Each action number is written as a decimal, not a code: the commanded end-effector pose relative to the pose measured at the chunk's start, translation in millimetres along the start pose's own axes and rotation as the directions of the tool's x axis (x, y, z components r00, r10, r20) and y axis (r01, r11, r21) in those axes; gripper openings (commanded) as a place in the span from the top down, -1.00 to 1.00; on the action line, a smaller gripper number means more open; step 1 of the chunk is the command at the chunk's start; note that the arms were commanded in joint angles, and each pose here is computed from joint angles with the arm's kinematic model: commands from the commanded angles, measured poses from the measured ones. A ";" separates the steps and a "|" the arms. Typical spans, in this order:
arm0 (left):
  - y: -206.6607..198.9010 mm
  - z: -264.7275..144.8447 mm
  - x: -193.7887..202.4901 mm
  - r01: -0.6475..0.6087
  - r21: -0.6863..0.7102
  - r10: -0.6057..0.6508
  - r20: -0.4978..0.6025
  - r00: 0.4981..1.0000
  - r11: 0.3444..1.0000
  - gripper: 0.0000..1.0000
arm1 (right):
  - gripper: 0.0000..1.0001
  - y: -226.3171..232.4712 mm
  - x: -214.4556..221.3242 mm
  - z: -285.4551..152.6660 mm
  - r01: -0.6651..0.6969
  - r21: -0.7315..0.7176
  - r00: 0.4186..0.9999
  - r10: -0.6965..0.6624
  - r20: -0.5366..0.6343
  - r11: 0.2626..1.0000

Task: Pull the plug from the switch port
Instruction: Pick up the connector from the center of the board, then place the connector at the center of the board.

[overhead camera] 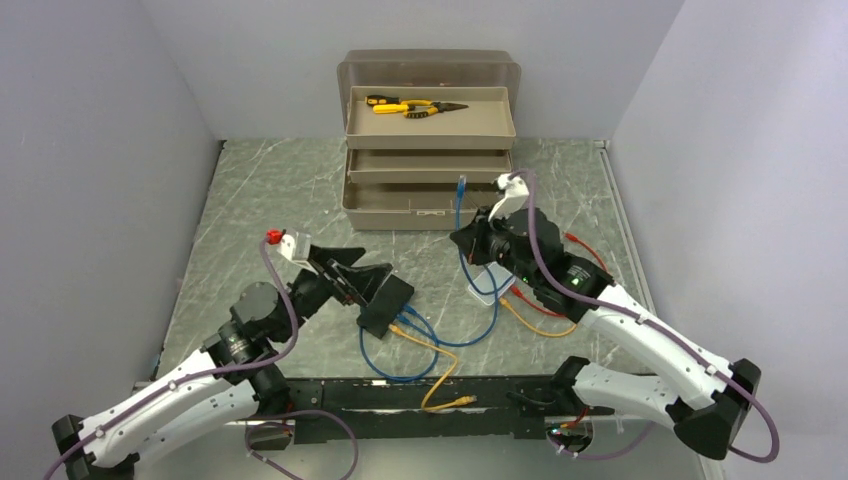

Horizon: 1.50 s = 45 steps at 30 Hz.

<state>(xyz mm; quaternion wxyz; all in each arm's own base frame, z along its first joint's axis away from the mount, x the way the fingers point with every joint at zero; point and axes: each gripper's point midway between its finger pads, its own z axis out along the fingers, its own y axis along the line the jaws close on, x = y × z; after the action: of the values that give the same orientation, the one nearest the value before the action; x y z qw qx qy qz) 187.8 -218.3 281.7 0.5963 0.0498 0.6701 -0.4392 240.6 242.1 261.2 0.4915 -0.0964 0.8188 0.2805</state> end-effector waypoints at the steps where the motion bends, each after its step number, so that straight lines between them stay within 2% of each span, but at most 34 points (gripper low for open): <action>1: -55.8 6.1 -47.1 -0.116 0.205 0.100 0.088 0.991 0.972 -0.94 | 1.00 35.4 -40.4 0.0 -0.146 -0.209 0.979 0.171 0.110 0.967; 6: -74.8 25.1 -46.5 -0.177 0.262 0.175 0.032 0.984 0.948 -0.89 | 1.00 66.2 -63.8 -3.8 -0.231 -0.433 0.938 0.319 0.140 0.871; 10: -79.4 40.0 -29.8 -0.173 0.294 0.191 -0.031 0.981 0.940 -0.83 | 1.00 81.4 -74.6 -9.3 -0.273 -0.547 0.907 0.402 0.129 0.791; 19: -65.9 64.5 2.3 -0.148 0.252 0.187 -0.139 0.972 0.956 -0.65 | 1.00 92.1 -83.6 -18.9 -0.286 -0.611 0.889 0.442 0.118 0.738; 24: -75.1 69.8 9.9 -0.121 0.301 0.174 -0.157 0.972 0.946 -0.43 | 1.00 93.2 -82.2 -18.4 -0.292 -0.617 0.889 0.446 0.108 0.731; 26: -79.1 70.4 11.1 -0.113 0.322 0.171 -0.160 0.972 0.940 -0.29 | 1.00 93.0 -81.1 -18.7 -0.293 -0.617 0.889 0.446 0.106 0.731; 32: -78.6 71.2 17.6 -0.106 0.330 0.172 -0.179 0.969 0.938 0.32 | 1.00 92.8 -78.7 -21.7 -0.267 -0.619 0.899 0.422 0.116 0.739; 34: -79.2 71.1 18.5 -0.111 0.337 0.179 -0.178 0.968 0.935 0.64 | 1.00 93.7 -77.9 -24.1 -0.252 -0.626 0.904 0.410 0.121 0.738; 35: -77.9 71.0 19.2 -0.112 0.331 0.179 -0.182 0.967 0.937 0.97 | 1.00 94.0 -77.1 -25.7 -0.242 -0.629 0.907 0.403 0.124 0.738; 36: -75.8 70.8 19.5 -0.111 0.318 0.177 -0.188 0.966 0.942 1.00 | 0.91 94.9 -76.7 -27.0 -0.232 -0.633 0.910 0.394 0.127 0.739; 39: -69.8 67.8 14.5 -0.126 0.286 0.180 -0.172 0.969 0.950 1.00 | 0.26 96.2 -75.0 -30.6 -0.214 -0.628 0.924 0.364 0.119 0.748; 41: -64.1 65.3 8.2 -0.140 0.251 0.182 -0.153 0.971 0.958 1.00 | -0.22 93.3 -74.0 -31.7 -0.212 -0.608 0.929 0.351 0.119 0.765; 43: -55.1 60.5 -2.1 -0.204 0.204 0.234 -0.134 0.963 0.957 1.00 | -0.87 87.4 -72.1 -33.9 -0.208 -0.574 0.935 0.333 0.120 0.792; 44: -49.1 55.3 -8.7 -0.248 0.173 0.272 -0.136 0.953 0.953 1.00 | -0.98 84.1 -70.7 -35.9 -0.203 -0.555 0.940 0.319 0.120 0.806; 45: -39.6 50.0 -18.9 -0.290 0.116 0.303 -0.128 0.944 0.950 1.00 | -0.99 80.1 -68.2 -38.9 -0.194 -0.535 0.947 0.300 0.118 0.822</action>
<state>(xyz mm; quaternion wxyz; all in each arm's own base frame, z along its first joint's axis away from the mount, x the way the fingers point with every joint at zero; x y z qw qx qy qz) 195.1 -303.4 283.9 0.5322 0.2278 0.6858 -0.4409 218.7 294.1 345.4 0.4602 -0.0694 0.6648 0.5844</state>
